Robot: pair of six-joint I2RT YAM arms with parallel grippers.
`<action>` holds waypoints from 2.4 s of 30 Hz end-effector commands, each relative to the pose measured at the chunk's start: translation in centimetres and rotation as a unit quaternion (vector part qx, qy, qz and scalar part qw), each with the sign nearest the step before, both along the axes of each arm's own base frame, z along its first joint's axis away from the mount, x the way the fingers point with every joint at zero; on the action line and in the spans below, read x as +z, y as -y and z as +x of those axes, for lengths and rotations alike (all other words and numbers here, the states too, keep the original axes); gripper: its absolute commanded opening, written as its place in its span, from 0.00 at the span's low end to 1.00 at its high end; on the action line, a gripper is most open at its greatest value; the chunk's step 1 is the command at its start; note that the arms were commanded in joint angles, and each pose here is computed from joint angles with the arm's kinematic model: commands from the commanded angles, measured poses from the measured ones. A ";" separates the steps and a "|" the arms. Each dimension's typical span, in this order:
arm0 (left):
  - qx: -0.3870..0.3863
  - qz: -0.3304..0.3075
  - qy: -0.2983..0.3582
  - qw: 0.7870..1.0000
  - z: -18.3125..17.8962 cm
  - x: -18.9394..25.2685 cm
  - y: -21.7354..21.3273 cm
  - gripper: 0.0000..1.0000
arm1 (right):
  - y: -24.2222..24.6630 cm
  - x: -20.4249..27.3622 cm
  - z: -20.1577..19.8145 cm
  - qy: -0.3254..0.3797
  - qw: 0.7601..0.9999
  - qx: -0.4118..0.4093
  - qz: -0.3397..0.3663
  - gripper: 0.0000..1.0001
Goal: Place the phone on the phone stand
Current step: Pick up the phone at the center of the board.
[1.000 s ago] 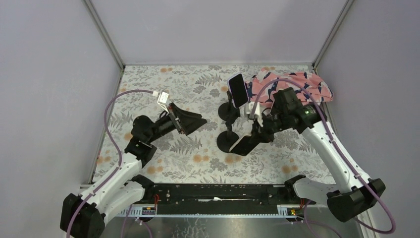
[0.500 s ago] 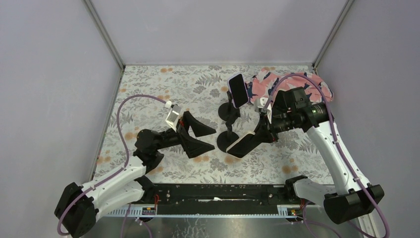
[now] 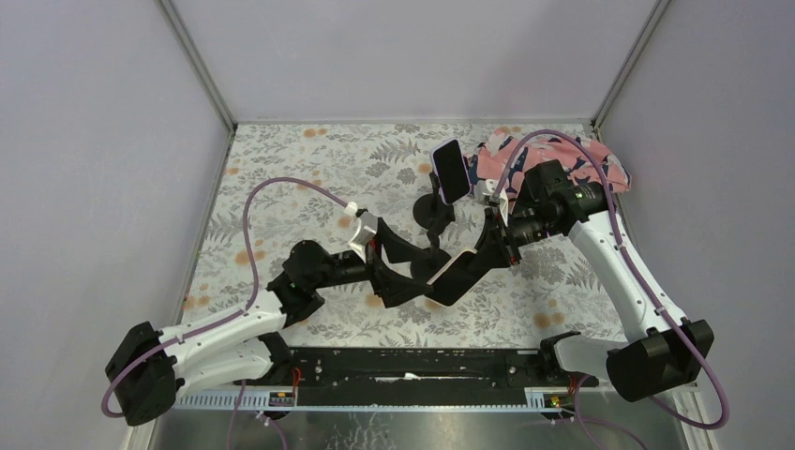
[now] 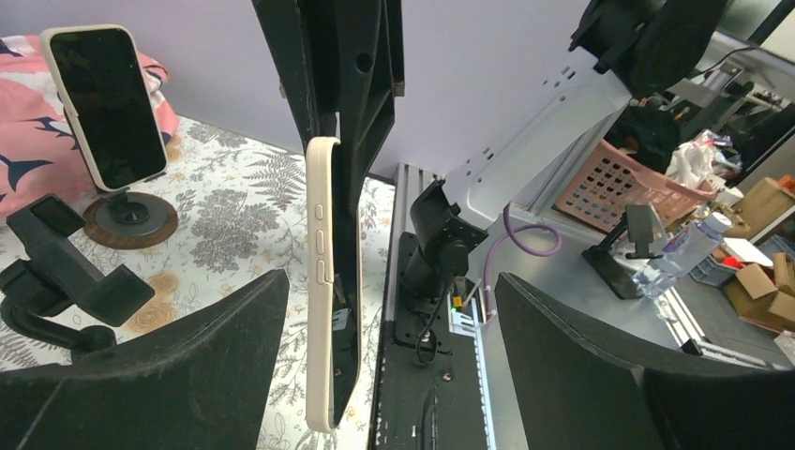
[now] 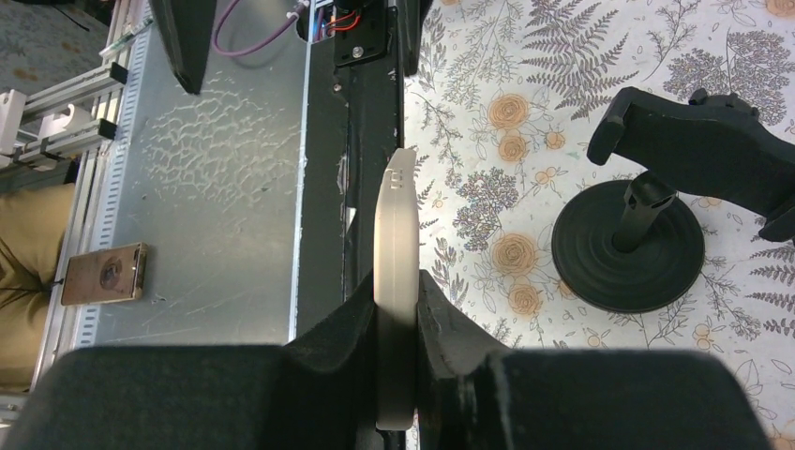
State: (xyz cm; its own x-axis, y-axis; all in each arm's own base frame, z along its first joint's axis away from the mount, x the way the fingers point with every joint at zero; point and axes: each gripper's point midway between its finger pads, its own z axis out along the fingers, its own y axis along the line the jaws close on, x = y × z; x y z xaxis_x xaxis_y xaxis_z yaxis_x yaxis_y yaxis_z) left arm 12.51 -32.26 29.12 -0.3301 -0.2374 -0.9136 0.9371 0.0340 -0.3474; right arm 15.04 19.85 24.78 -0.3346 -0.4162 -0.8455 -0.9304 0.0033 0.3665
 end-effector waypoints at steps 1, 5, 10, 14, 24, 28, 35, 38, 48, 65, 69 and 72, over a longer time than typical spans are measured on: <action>0.018 0.027 0.037 0.999 0.8 -0.6 1.1 0.88 | -0.8 2.5 -0.7 0.012 0.999 0.020 0.041 0.04; 0.004 0.050 0.040 0.998 0.5 -1.4 2.3 0.87 | -0.9 2.7 -0.7 0.016 0.999 0.024 0.037 0.05; 0.007 0.079 0.037 0.996 0.8 -2.5 3.2 0.80 | -1.0 3.0 -1.0 0.022 0.998 0.037 0.037 0.05; -0.020 0.097 0.024 0.995 0.2 -3.3 4.1 0.67 | -1.1 2.9 -1.2 0.025 0.998 0.042 0.032 0.05; -0.041 0.131 0.002 0.990 0.3 -4.9 5.6 0.31 | -1.4 3.4 -1.5 0.033 0.997 0.056 0.029 0.07; -0.040 0.129 -0.004 0.991 0.4 -4.8 5.8 0.00 | -1.4 3.5 -1.6 0.033 0.997 0.057 0.031 0.09; 0.005 0.051 -0.013 0.999 0.9 -2.1 4.8 0.00 | -1.6 4.2 -1.1 0.024 0.998 0.038 0.038 0.97; 0.041 0.004 -0.015 0.999 1.5 -0.1 3.7 0.00 | -1.2 5.3 0.3 0.023 0.998 0.003 0.054 1.00; 0.210 -0.148 -0.036 0.966 5.2 7.5 -2.3 0.00 | -0.9 11.2 3.8 0.002 0.988 -0.079 0.133 1.00; 0.179 -0.212 -0.039 0.960 6.1 11.0 0.7 0.00 | -3.0 12.9 5.7 -0.036 0.984 -0.088 0.153 1.00; 0.167 -0.208 -0.049 0.962 5.6 10.3 1.6 0.00 | -3.2 12.9 6.1 -0.041 0.984 -0.086 0.152 1.00; 0.159 -0.205 -0.053 0.964 5.2 9.8 2.1 0.00 | -3.5 13.0 6.0 -0.046 0.984 -0.076 0.153 0.99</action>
State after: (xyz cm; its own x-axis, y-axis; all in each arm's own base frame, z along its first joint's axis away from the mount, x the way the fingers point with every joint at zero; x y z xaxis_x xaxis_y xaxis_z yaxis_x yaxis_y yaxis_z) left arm 18.87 -35.08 33.75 -0.3168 -0.5580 -0.7670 0.8167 0.2506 -0.5197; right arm 21.20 22.84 36.54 -0.4764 -0.0876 -0.8749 -0.8792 0.0537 0.4734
